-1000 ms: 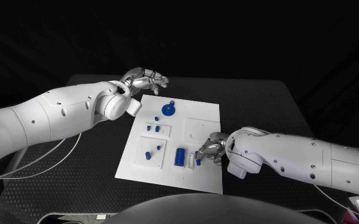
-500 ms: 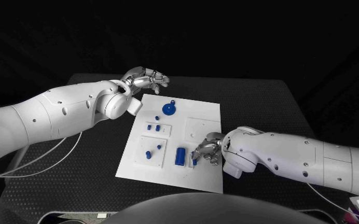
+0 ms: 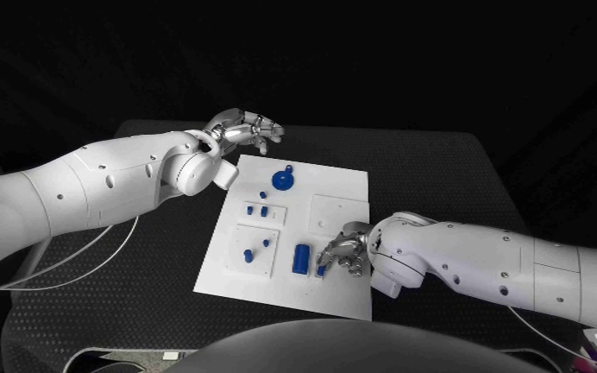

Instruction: Assemble the parts on the task board

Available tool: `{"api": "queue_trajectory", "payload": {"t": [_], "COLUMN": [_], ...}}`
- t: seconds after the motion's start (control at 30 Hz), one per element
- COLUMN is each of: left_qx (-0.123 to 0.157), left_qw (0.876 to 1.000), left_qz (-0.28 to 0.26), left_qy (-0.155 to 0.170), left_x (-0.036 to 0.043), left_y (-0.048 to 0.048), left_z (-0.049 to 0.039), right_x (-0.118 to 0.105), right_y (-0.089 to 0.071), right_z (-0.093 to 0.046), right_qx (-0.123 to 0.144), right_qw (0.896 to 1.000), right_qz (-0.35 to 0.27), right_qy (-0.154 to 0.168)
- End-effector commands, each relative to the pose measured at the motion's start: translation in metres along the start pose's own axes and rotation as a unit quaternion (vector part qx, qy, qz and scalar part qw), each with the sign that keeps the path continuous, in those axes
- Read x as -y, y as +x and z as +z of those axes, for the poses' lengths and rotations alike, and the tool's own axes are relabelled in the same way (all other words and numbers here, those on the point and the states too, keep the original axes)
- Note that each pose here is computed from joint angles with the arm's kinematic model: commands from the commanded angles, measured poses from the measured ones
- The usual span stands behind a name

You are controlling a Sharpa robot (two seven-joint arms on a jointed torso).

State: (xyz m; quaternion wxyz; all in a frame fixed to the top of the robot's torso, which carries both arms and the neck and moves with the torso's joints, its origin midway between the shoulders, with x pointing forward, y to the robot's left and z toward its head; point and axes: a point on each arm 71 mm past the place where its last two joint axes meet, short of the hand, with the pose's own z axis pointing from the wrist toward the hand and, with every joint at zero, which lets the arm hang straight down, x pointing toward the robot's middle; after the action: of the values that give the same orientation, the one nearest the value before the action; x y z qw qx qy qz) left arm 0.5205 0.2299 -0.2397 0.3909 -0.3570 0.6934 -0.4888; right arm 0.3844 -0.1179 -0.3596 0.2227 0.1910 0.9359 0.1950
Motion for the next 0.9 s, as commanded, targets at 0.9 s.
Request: {"api": "queue_trajectory", "payload": {"t": [0.9], "left_qx": [-0.011], "left_qw": [1.000], "left_qz": [0.001], "left_qy": [0.004], "left_x": [0.0024], "left_y": [0.0027], "left_z": [0.0008], "right_x": [-0.0061], "right_y": [0.0098], "right_z": [-0.0012], "right_qx": [-0.019], "right_qw": [1.000], "right_qz": [-0.013], "right_qy": [-0.014]}}
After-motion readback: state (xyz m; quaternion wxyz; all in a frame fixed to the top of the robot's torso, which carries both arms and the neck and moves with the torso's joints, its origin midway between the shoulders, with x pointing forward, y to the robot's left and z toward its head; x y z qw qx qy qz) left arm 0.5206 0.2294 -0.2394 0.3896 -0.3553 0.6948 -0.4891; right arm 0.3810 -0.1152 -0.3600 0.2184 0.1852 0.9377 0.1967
